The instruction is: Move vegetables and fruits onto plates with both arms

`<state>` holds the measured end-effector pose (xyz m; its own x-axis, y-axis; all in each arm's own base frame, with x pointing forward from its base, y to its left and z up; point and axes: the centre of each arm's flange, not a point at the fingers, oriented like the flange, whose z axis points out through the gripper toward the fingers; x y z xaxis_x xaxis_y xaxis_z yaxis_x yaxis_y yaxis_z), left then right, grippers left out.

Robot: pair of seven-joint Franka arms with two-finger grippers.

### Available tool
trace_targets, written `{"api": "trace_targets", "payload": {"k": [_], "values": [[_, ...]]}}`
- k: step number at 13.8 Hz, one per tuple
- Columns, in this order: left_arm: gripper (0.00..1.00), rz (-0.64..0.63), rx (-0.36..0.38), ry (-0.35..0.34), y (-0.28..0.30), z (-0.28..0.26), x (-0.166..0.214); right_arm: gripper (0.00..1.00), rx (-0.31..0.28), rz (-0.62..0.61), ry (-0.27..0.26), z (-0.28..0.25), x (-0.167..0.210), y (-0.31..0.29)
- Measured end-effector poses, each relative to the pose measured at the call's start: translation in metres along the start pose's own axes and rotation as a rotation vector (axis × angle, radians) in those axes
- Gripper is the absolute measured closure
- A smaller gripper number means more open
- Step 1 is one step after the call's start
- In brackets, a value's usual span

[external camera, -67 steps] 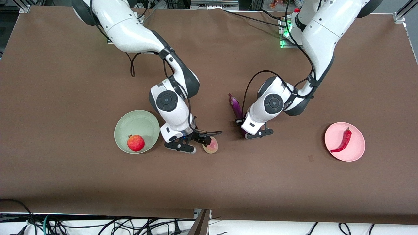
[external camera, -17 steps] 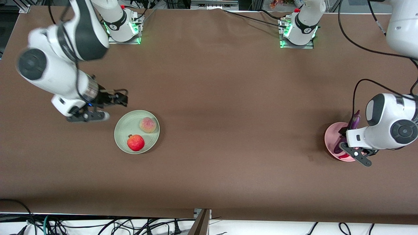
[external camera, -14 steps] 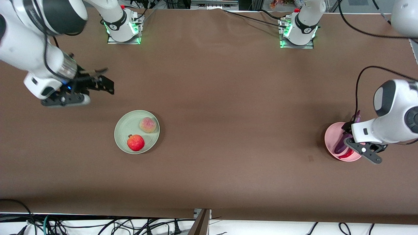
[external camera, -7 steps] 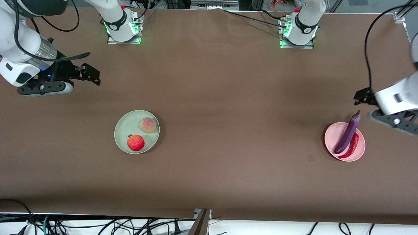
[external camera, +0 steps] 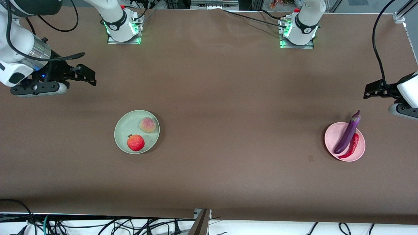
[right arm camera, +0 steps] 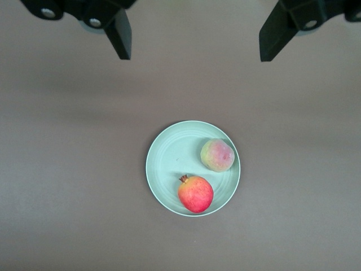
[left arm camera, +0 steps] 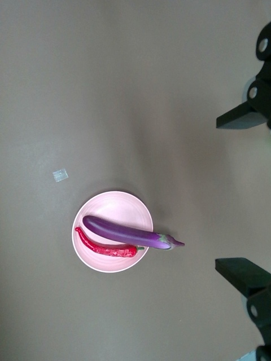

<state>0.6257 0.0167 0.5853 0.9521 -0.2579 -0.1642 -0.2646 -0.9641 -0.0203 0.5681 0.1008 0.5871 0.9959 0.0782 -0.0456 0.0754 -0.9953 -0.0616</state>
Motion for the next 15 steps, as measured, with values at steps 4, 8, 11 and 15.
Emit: {"api": "trace_targets", "payload": {"k": [4, 8, 11, 15], "values": [[0.0, -0.098, 0.06, 0.107, 0.051, -0.011, 0.002, 0.0, -0.001, 0.007, -0.012, -0.002, -0.002, 0.005], [0.0, -0.199, -0.014, 0.213, 0.037, -0.016, -0.064, 0.0, 0.01, 0.004, -0.019, -0.002, -0.002, 0.007], [0.0, -0.199, -0.024, 0.169, 0.042, -0.013, -0.085, 0.0, 0.011, 0.002, -0.015, -0.004, -0.002, 0.006], [0.0, -0.178, -0.024, 0.152, 0.054, -0.007, -0.078, 0.0, 0.0, 0.0, -0.007, -0.016, -0.003, 0.007]]}}
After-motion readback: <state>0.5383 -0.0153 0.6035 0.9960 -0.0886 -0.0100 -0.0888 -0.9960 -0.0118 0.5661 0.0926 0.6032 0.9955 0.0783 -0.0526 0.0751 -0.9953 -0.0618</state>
